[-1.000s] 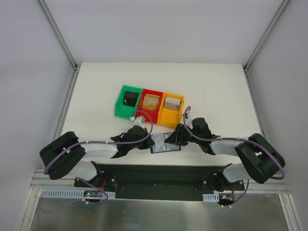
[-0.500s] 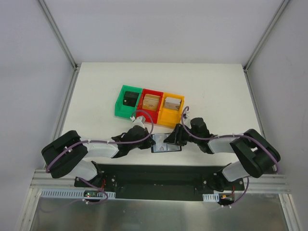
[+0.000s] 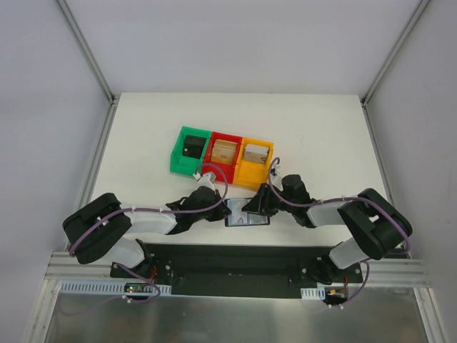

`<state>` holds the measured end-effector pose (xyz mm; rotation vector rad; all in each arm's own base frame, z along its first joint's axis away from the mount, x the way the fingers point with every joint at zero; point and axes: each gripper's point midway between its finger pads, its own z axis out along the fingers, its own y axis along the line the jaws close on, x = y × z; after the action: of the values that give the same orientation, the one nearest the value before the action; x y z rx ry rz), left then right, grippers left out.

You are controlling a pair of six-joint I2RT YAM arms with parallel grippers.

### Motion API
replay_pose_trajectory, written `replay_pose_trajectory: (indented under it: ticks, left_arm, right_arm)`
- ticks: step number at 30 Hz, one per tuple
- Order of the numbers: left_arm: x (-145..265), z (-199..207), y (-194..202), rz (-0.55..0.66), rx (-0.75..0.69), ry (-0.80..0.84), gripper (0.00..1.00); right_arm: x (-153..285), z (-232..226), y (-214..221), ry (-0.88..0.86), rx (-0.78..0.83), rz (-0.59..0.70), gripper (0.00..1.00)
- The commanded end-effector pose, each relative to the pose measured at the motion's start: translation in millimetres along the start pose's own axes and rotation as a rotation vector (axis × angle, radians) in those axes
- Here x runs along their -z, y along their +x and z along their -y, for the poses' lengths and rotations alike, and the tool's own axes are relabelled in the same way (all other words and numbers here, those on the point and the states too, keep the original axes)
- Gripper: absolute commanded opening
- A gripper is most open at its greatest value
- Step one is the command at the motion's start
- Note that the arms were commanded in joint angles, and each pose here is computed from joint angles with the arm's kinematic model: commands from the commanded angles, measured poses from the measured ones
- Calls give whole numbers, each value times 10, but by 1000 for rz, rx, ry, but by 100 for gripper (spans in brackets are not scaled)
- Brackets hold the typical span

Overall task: Take the credit cards out of the card holder
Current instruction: Remove the credit card from the card holder.

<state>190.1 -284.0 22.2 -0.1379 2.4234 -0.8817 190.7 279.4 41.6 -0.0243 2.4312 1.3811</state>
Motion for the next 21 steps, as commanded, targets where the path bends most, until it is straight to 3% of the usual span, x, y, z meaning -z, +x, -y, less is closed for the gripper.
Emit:
replay_pose_trajectory:
  ticks: [1,21]
  left_arm:
    - [-13,-171,81,-32,-1,-59,0]
    - [-69,-160,163,-68,10,-45,0]
  right_arm:
    - [-17,-214,-132,-70,40,33,44]
    - [-77,-268,-74,-142,-7,12,41]
